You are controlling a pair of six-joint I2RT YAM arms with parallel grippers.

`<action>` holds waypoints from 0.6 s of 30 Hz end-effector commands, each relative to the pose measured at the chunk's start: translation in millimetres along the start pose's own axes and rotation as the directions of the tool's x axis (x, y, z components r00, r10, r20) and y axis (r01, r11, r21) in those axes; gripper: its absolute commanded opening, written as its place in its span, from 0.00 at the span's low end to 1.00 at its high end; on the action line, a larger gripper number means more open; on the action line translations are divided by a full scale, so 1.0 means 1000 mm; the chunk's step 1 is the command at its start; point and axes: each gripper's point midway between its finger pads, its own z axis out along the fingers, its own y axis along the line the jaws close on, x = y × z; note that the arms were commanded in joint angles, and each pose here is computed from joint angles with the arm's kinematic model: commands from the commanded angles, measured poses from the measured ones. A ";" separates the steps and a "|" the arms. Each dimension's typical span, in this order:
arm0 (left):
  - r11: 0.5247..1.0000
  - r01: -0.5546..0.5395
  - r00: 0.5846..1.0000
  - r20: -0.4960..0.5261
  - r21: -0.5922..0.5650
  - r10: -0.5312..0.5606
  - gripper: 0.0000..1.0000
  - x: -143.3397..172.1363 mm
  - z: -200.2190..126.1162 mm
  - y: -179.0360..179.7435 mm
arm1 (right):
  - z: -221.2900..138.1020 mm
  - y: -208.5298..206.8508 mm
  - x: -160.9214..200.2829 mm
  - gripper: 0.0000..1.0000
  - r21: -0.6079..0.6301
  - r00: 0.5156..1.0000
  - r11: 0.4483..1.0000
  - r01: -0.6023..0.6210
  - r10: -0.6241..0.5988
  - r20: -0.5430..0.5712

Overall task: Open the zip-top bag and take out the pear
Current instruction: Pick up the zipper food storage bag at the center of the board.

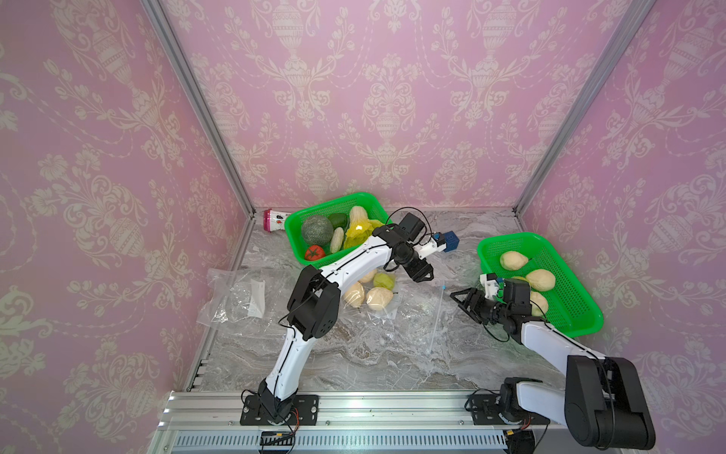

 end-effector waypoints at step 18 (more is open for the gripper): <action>0.966 -0.251 0.962 -0.093 0.061 0.256 0.65 0.026 0.080 0.020 | 0.003 -0.013 0.004 0.72 0.025 1.000 0.999 -0.025 0.025 -0.002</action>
